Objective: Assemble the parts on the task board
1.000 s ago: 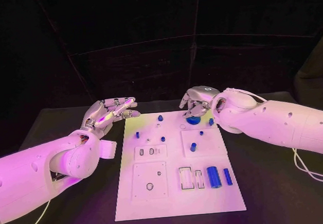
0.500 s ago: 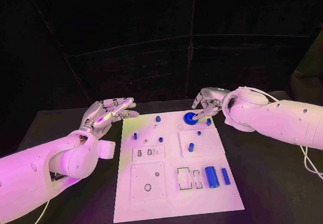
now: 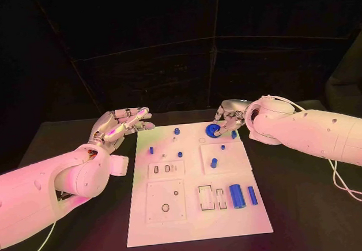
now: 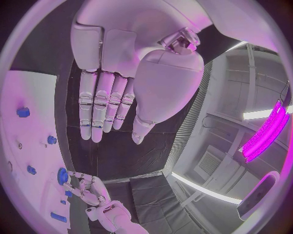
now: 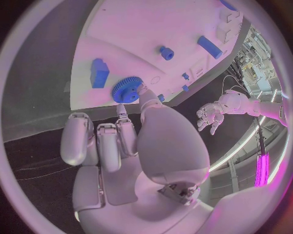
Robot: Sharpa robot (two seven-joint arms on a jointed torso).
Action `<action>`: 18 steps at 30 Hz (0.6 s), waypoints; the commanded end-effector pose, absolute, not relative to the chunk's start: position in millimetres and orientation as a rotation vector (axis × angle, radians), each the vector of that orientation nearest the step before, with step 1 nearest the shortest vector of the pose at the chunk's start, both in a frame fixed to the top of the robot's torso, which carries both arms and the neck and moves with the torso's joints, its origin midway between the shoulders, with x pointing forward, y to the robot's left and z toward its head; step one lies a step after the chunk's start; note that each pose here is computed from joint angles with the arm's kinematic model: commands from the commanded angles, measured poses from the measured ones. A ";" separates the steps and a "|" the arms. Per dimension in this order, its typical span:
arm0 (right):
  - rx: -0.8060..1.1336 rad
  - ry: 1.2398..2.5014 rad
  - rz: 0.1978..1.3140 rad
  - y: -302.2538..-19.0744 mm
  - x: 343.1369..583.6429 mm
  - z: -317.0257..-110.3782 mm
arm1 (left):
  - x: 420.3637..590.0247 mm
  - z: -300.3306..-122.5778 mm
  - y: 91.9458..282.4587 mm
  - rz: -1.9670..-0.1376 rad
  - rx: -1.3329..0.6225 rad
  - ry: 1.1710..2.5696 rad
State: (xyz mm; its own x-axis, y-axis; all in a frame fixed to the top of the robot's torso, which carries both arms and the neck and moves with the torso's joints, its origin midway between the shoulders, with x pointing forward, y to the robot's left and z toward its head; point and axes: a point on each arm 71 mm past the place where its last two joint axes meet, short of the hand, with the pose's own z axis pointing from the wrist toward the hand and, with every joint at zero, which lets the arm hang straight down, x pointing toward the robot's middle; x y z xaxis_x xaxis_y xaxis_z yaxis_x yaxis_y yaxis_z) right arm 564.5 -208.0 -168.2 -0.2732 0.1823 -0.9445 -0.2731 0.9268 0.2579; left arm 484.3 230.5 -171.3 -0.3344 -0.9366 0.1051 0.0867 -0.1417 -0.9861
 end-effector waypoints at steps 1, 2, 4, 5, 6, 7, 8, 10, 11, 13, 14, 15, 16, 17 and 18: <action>-0.072 1.820 0.440 -205.9 564.7 -168.9 | 484.3 -169.8 228.9 -1.618 -1.028 1.306; -0.073 1.820 0.441 -205.4 564.8 -169.0 | 484.4 -169.9 228.9 -1.617 -1.029 1.306; -0.075 1.820 0.440 -204.8 564.9 -169.1 | 484.5 -169.9 229.0 -1.617 -1.029 1.306; -0.078 1.820 0.439 -204.5 565.0 -169.1 | 484.5 -169.9 229.1 -1.617 -1.029 1.306; -0.080 1.819 0.436 -204.3 565.2 -169.2 | 484.5 -169.9 229.1 -1.616 -1.029 1.306; -0.080 1.818 0.434 -204.1 565.3 -169.2 | 484.5 -170.0 229.2 -1.616 -1.029 1.306; -0.081 1.817 0.432 -203.9 565.5 -169.2 | 484.6 -170.0 229.2 -1.616 -1.029 1.306; -0.083 1.816 0.429 -203.3 565.8 -169.2 | 484.6 -170.1 229.2 -1.617 -1.030 1.307; -0.085 1.815 0.428 -202.8 565.9 -169.2 | 484.7 -170.1 229.2 -1.617 -1.030 1.307; -0.089 1.813 0.425 -201.8 566.1 -169.2 | 484.7 -170.1 229.3 -1.616 -1.030 1.307; -0.091 1.813 0.423 -201.4 566.1 -169.3 | 484.7 -170.1 229.3 -1.616 -1.030 1.307; -0.094 1.812 0.421 -200.9 566.2 -169.3 | 484.8 -170.1 229.3 -1.616 -1.030 1.307; -0.097 1.810 0.417 -200.6 566.4 -169.3 | 484.8 -170.1 229.3 -1.616 -1.030 1.307; -0.103 1.807 0.410 -200.2 566.5 -169.2 | 484.9 -170.1 229.3 -1.616 -1.030 1.307; -0.107 1.805 0.406 -200.0 566.6 -169.2 | 484.9 -170.2 229.2 -1.616 -1.030 1.307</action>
